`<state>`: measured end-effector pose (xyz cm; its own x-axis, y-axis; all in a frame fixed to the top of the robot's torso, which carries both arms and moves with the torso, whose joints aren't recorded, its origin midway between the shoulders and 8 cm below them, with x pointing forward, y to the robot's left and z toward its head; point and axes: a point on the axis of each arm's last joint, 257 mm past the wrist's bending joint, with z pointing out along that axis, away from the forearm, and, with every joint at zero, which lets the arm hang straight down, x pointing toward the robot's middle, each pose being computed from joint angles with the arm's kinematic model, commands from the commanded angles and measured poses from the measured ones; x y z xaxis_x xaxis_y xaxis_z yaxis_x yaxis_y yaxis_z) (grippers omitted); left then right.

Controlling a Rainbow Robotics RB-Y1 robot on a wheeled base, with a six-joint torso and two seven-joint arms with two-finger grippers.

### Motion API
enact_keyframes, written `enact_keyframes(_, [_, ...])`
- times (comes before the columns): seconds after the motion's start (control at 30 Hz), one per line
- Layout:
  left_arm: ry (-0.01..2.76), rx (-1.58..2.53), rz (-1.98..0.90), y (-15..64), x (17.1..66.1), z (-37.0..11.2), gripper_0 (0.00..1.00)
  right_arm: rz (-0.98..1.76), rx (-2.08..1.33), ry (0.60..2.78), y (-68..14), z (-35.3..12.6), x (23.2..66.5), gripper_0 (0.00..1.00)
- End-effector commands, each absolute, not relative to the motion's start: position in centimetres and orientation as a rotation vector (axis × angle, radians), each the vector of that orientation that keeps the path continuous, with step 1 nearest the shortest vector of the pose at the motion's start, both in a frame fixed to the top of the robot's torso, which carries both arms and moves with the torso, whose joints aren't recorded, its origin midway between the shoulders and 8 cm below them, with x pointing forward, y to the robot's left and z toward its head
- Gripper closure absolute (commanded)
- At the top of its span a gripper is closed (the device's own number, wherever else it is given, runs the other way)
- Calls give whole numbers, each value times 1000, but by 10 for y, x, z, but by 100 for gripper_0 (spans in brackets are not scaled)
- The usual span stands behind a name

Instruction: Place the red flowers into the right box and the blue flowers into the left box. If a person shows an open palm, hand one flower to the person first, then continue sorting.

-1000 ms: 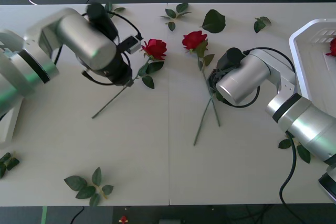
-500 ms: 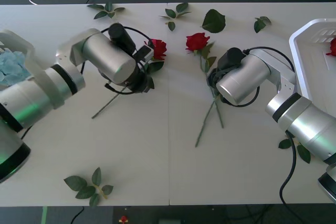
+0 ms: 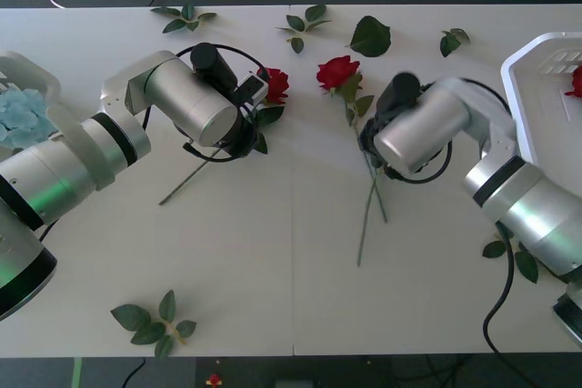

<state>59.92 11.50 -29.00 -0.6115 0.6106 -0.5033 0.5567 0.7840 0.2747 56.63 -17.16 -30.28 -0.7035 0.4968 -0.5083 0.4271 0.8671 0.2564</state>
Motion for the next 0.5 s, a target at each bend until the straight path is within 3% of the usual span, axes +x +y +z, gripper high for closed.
enact_keyframes(0.03, [2327,950,144,106,602,-285,100,178,504,2399,-177,-225,582,100])
enact_keyframes(0.5, [2313,889,195,141,618,-271,100,-25,305,2305,-293,-123,593,100])
